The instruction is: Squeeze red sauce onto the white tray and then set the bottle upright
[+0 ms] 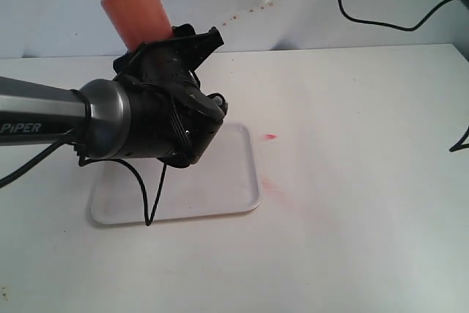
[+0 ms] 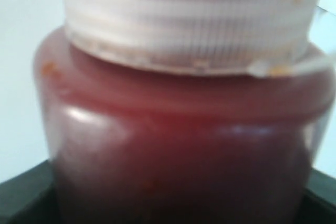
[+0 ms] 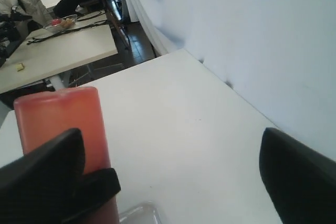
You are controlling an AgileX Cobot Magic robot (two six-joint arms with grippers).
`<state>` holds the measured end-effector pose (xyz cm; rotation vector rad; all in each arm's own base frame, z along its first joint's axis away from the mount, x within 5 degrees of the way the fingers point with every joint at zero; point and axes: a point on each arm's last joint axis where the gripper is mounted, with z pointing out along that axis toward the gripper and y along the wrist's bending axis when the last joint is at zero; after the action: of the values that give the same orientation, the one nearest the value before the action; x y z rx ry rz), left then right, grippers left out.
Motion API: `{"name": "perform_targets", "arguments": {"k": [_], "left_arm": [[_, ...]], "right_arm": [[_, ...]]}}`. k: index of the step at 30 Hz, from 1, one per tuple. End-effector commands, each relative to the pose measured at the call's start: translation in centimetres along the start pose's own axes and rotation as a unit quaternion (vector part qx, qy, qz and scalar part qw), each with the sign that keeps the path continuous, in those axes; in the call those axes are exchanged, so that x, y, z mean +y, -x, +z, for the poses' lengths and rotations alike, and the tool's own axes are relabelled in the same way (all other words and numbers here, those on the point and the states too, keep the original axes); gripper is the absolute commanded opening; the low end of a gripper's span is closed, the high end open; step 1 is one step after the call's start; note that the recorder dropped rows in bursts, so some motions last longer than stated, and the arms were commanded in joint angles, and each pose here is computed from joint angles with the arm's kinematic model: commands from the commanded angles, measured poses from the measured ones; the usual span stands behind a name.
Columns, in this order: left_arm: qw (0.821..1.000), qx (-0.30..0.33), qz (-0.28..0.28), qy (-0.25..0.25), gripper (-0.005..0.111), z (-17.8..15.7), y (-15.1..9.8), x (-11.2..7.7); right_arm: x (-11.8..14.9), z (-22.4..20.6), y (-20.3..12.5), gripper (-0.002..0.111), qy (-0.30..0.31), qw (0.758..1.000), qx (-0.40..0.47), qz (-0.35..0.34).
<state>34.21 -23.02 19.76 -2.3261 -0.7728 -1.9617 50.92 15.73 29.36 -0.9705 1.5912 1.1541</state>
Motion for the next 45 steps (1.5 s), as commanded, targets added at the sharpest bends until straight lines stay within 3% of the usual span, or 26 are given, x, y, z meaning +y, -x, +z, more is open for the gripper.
{"name": "perform_targets", "arguments": {"k": [1,7,18,27,32,35,41,45], "left_arm": [[0.999,0.004,0.005,0.032,0.000,-0.4,-0.8,0.8],[1.000,0.007,-0.002,0.029,0.000,0.0,-1.3,0.8],[0.999,-0.001,0.001,0.036,0.000,0.0,-1.2,0.9],[0.999,-0.005,0.006,0.036,0.000,0.2,-1.2,0.9],[1.000,0.011,0.004,0.020,0.000,0.7,-1.6,0.4],[1.000,0.016,0.004,0.017,0.000,0.7,-1.7,0.3],[1.000,0.016,0.004,0.017,0.000,0.7,-1.7,0.3],[1.000,0.016,0.003,0.017,0.000,0.7,-1.7,0.3]], "right_arm": [[0.5,0.7,0.1,0.082,0.009,1.000,0.000,0.029],[0.6,2.4,-2.4,0.063,0.024,0.997,0.023,0.064],[3.2,6.1,-2.9,0.063,0.064,0.996,0.039,0.051],[3.3,5.9,-2.5,0.063,0.063,0.996,0.037,0.052],[1.8,3.8,-2.4,0.062,0.040,0.997,0.029,0.058],[0.5,1.9,-2.4,0.050,0.020,0.998,0.023,0.061],[-2.4,-2.6,-2.8,0.002,-0.026,0.998,0.009,0.063],[-3.8,-4.6,-3.4,0.000,-0.047,0.996,0.005,0.072]]}}
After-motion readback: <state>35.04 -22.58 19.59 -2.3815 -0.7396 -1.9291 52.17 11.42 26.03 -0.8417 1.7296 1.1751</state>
